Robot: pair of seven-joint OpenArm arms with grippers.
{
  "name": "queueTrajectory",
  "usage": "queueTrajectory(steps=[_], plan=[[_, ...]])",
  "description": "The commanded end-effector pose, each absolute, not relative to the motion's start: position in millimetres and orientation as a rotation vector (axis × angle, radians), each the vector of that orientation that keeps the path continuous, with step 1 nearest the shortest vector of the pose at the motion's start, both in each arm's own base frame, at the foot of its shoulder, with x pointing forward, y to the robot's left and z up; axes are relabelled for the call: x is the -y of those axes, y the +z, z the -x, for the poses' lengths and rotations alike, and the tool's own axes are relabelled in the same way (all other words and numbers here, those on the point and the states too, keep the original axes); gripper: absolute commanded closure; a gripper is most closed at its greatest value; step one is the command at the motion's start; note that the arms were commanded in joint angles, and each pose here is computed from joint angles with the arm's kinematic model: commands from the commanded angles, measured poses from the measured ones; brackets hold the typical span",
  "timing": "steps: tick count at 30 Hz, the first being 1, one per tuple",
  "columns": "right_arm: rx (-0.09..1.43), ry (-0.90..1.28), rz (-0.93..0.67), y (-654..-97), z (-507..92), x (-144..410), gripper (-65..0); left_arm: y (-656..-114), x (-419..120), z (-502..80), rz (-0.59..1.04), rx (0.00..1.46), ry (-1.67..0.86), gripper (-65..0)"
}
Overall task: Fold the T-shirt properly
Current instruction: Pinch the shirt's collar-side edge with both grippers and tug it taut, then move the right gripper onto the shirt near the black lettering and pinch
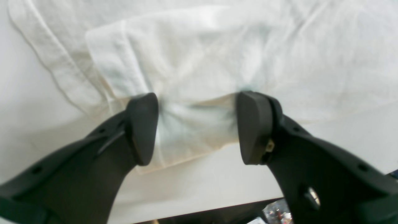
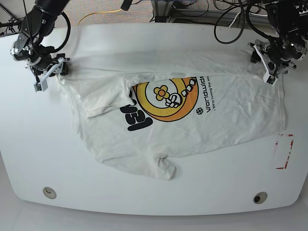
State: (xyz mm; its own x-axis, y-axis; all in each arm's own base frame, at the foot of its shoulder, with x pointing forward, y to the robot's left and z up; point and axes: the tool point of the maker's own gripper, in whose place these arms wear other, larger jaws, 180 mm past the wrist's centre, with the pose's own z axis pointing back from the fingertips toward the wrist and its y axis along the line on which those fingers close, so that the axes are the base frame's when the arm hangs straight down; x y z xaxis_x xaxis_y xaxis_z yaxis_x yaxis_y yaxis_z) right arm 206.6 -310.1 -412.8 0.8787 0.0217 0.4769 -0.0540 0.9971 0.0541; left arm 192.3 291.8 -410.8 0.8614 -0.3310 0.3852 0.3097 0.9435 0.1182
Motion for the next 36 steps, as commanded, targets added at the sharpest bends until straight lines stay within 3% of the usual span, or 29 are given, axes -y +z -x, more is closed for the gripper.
queueTrajectory(steps=[1,8,13,18,21,29,36], plan=[[0.6,0.097,-0.002,-377,-225,316,-29.8,-409,-310,-185,-0.123,0.351,-0.359,-37.2],[0.62,0.161,0.064,-349,-227,306,-29.8,-397,-314,-190,-0.153,0.373,-0.374,-37.2],[0.687,0.186,0.041,-335,-248,285,-30.4,-361,-305,-209,-0.212,0.486,-0.407,-37.2],[0.708,0.223,0.017,-331,-267,267,-43.4,-348,-289,-218,-0.169,0.565,-0.407,-37.2],[0.727,0.243,-0.021,-331,-282,252,-47.6,-341,-290,-221,-0.146,0.605,-0.378,-37.2],[0.727,0.264,-0.091,-336,-309,234,-47.4,-321,-311,-232,-0.172,0.684,-0.293,-37.2],[0.727,0.319,-0.113,-336,-313,215,-47.9,-348,-323,-220,-0.159,0.598,-0.249,-37.2]])
